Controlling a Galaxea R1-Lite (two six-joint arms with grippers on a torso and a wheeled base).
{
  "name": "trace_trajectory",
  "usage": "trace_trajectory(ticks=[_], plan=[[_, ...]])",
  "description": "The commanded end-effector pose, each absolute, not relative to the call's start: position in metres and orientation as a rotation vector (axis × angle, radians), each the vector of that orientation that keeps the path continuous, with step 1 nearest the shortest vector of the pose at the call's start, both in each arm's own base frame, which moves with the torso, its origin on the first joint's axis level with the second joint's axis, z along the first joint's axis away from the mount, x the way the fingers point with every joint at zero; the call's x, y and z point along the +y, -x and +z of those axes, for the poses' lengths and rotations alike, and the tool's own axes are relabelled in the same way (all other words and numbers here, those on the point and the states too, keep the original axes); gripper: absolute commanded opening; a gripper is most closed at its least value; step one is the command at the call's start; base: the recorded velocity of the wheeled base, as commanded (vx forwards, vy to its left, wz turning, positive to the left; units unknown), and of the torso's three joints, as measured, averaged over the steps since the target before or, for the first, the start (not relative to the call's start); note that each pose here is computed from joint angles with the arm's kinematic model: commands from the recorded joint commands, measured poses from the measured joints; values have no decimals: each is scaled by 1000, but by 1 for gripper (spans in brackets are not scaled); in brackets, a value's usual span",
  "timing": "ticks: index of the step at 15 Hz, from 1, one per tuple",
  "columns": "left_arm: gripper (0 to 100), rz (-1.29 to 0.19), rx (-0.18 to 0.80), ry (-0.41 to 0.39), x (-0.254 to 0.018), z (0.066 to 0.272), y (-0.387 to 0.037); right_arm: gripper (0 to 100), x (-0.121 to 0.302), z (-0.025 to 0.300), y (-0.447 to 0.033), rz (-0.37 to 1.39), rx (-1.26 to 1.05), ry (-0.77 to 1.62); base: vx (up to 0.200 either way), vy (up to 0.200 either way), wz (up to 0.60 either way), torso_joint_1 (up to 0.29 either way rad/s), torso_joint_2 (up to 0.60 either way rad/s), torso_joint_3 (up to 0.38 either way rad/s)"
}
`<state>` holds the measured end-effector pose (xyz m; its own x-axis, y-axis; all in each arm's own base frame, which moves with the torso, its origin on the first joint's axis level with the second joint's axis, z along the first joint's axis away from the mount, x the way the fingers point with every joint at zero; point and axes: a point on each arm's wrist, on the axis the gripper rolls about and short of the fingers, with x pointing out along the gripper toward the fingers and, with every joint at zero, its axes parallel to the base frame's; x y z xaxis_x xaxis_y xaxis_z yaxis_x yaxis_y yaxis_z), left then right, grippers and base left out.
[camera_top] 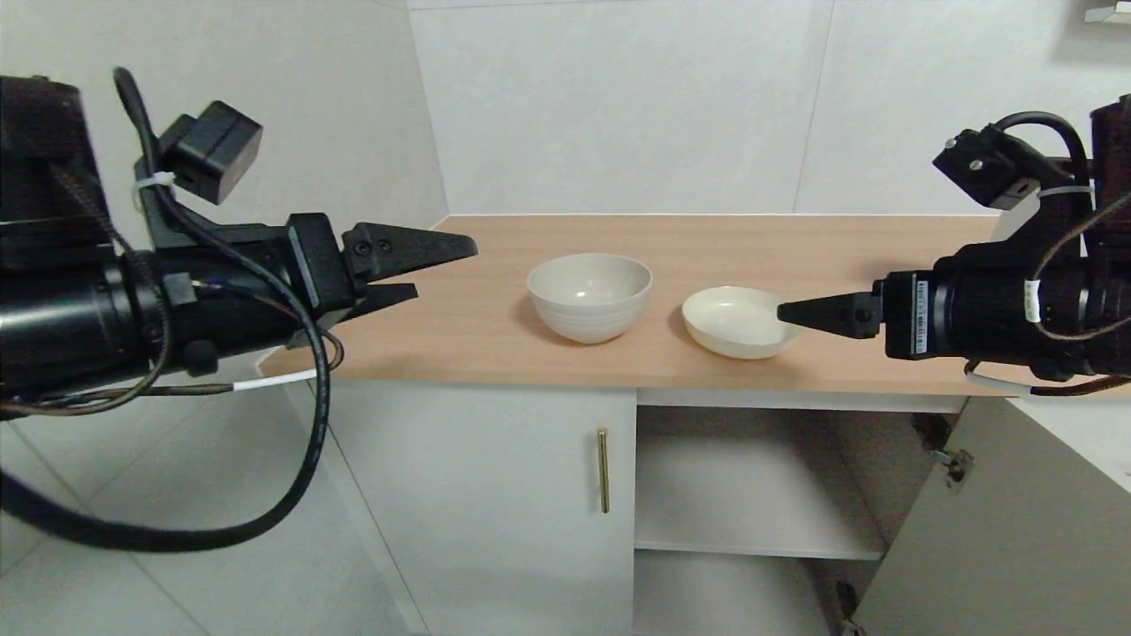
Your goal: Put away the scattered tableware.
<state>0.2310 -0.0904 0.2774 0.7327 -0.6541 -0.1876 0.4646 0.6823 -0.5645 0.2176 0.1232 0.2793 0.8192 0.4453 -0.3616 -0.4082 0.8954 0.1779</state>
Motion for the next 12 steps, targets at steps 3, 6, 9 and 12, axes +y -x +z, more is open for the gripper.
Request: trace_trajectory(ticks=[3, 6, 9, 12], plan=[[100, -450, 530, 599, -116, 253, -279, 100, 130, 286, -238, 352, 457, -175, 0, 0, 0, 0, 0, 0], [100, -375, 511, 622, -134, 250, -305, 100, 129, 283, -242, 318, 458, -172, 0, 0, 0, 0, 0, 0], [100, -364, 526, 615, -148, 239, -330, 100, 129, 282, -242, 305, 458, -169, 0, 0, 0, 0, 0, 0], [100, -314, 530, 604, -155, 227, -349, 100, 128, 281, -241, 291, 459, -165, 0, 0, 0, 0, 0, 0]])
